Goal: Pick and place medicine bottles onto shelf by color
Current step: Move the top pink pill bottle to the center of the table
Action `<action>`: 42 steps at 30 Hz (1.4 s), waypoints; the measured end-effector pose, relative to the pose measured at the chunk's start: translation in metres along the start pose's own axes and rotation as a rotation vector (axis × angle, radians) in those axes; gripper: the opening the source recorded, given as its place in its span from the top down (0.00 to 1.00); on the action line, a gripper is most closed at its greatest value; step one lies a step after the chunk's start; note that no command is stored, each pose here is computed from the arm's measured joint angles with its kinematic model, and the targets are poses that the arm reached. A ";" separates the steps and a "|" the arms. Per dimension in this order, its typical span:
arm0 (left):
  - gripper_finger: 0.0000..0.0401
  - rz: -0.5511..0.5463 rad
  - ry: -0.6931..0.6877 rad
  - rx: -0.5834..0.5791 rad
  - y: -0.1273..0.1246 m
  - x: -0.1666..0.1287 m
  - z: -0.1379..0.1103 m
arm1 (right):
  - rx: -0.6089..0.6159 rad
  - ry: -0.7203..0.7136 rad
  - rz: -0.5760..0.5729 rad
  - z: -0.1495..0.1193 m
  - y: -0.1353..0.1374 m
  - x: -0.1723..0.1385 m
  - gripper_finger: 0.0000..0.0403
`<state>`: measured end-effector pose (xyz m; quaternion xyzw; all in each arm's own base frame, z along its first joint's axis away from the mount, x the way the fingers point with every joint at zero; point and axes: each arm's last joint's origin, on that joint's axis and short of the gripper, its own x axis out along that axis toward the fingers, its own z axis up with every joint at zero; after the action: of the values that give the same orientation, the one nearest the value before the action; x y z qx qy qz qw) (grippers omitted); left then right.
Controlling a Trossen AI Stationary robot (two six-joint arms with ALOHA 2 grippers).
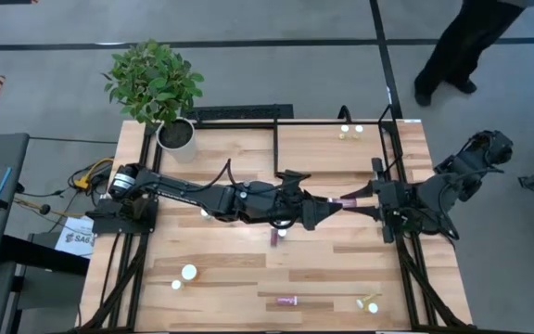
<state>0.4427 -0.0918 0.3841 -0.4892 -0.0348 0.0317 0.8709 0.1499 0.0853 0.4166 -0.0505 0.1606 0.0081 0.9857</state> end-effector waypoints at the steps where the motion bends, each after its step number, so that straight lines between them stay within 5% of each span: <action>1: 0.50 -0.001 0.001 0.000 0.000 0.000 0.000 | 0.001 -0.001 0.000 0.000 0.000 0.000 0.74; 10: 0.53 0.015 0.027 0.013 0.002 0.000 -0.003 | -0.004 0.005 -0.001 -0.001 0.000 0.000 0.74; 22: 0.80 0.027 0.033 0.037 0.003 0.000 -0.003 | -0.009 0.010 0.004 -0.001 0.000 0.000 0.74; 31: 0.76 0.026 0.037 0.038 0.003 0.000 -0.004 | -0.006 0.016 0.051 -0.001 0.001 0.000 0.72; 42: 0.77 0.016 0.036 0.036 0.002 0.000 -0.004 | 0.031 0.059 0.111 0.002 -0.001 -0.007 0.47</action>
<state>0.4428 -0.0937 0.3801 -0.4743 -0.0147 0.0305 0.8797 0.1439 0.0846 0.4206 -0.0265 0.1925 0.0586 0.9792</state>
